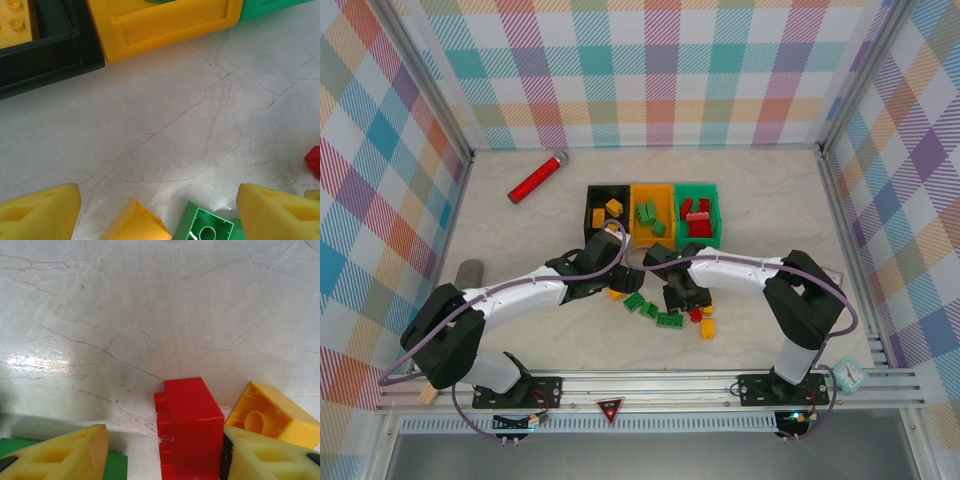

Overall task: Sort the legos into containers by color
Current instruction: Pick up the lego from the bottom-center of the table.

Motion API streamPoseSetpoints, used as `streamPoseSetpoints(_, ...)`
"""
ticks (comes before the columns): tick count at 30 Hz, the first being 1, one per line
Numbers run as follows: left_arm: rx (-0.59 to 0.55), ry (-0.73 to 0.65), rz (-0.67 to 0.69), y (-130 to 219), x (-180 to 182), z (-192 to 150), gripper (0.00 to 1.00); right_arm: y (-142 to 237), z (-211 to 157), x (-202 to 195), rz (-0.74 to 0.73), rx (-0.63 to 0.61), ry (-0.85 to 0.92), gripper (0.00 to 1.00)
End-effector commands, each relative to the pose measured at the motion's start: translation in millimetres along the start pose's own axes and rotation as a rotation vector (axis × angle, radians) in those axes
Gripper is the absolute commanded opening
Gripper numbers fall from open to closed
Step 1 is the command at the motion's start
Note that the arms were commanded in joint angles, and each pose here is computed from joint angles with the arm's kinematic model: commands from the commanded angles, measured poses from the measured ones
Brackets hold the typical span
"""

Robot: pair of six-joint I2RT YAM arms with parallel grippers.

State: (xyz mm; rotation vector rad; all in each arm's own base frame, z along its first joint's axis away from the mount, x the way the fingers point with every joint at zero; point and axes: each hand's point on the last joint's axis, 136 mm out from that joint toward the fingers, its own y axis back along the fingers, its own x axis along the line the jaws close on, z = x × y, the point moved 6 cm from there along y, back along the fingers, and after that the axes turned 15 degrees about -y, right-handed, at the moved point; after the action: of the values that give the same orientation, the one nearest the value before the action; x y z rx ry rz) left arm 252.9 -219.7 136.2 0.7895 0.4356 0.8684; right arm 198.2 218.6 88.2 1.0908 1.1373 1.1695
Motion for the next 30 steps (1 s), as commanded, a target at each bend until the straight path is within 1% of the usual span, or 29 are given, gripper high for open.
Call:
streamPoseSetpoints(1, -0.009, 0.009, -0.006, 0, 2, 2, 0.81, -9, -1, 2, 0.002, 0.013, -0.008, 0.58)
streamPoseSetpoints(4, -0.008, 0.008, -0.005, 0, 2, 1, 0.82, -9, -1, 5, 0.023, 0.017, 0.004, 0.53)
streamPoseSetpoints(7, -0.004, 0.008, -0.006, -1, 2, 1, 0.82, -6, -2, 7, 0.047, 0.011, 0.011, 0.43)
streamPoseSetpoints(13, -0.005, 0.008, -0.007, -2, 2, 1, 0.82, 1, -2, 6, 0.077, -0.018, 0.012, 0.28)
streamPoseSetpoints(17, -0.003, 0.008, -0.008, -2, 2, 1, 0.82, 8, 1, 7, 0.103, -0.045, 0.016, 0.25)
streamPoseSetpoints(20, 0.0, 0.007, -0.007, -3, 2, 0, 0.82, 20, 7, 9, 0.132, -0.089, 0.021, 0.21)
streamPoseSetpoints(21, -0.002, 0.006, -0.007, -3, 2, 0, 0.81, 25, 9, 10, 0.144, -0.108, 0.023, 0.19)
streamPoseSetpoints(23, -0.002, 0.007, -0.003, -3, 2, 0, 0.82, 37, 15, 12, 0.165, -0.146, 0.028, 0.09)
streamPoseSetpoints(24, 0.002, 0.006, -0.003, -3, 2, 0, 0.81, 43, 19, 12, 0.174, -0.169, 0.029, 0.08)
streamPoseSetpoints(27, -0.002, 0.006, -0.004, -3, 2, 0, 0.81, 60, 30, 14, 0.206, -0.223, 0.037, 0.0)
streamPoseSetpoints(30, -0.015, 0.006, -0.005, -3, 2, 0, 0.81, 72, 45, 14, 0.239, -0.26, 0.027, 0.0)
